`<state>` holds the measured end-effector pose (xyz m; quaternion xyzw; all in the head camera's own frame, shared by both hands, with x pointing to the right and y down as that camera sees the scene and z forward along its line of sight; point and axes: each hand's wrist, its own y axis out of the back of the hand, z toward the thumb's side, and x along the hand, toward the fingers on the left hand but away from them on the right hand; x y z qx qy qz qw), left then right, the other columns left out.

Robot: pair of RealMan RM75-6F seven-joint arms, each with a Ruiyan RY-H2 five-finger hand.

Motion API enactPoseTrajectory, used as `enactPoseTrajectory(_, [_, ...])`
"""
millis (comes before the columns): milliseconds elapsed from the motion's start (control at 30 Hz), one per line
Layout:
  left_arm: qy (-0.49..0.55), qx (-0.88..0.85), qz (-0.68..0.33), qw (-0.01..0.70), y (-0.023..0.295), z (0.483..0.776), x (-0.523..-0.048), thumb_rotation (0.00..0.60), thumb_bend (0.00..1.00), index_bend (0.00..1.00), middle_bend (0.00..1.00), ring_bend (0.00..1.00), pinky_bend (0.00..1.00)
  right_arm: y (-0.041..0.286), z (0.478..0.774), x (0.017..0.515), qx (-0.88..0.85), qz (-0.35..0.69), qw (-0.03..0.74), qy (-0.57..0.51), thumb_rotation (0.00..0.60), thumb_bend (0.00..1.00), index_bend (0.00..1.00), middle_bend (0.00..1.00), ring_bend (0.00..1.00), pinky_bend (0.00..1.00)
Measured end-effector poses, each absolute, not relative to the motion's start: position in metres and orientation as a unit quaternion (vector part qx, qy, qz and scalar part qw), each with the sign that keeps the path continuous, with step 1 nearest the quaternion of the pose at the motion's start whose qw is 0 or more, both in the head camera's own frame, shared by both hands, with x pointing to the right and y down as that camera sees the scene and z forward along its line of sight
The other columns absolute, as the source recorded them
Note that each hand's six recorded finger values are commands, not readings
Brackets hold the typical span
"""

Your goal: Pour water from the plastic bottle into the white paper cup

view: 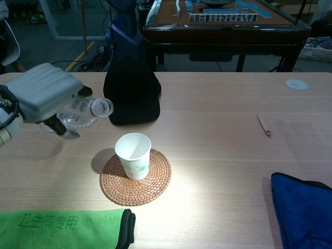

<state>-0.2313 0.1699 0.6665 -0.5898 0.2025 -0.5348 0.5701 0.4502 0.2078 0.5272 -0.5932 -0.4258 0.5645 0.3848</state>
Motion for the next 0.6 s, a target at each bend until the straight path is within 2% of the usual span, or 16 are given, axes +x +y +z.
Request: enactPoseTrajectory(600, [0.125,-0.529,-0.548,0.636,0.172,0.681,-0.227,0.600,0.05,0.74,0.84,0.54,0.44,0.208,0.526,0.451,-0.593,0.564,0.384,-0.427,0.600,0.26,0.22,0.25,0.16,0.26])
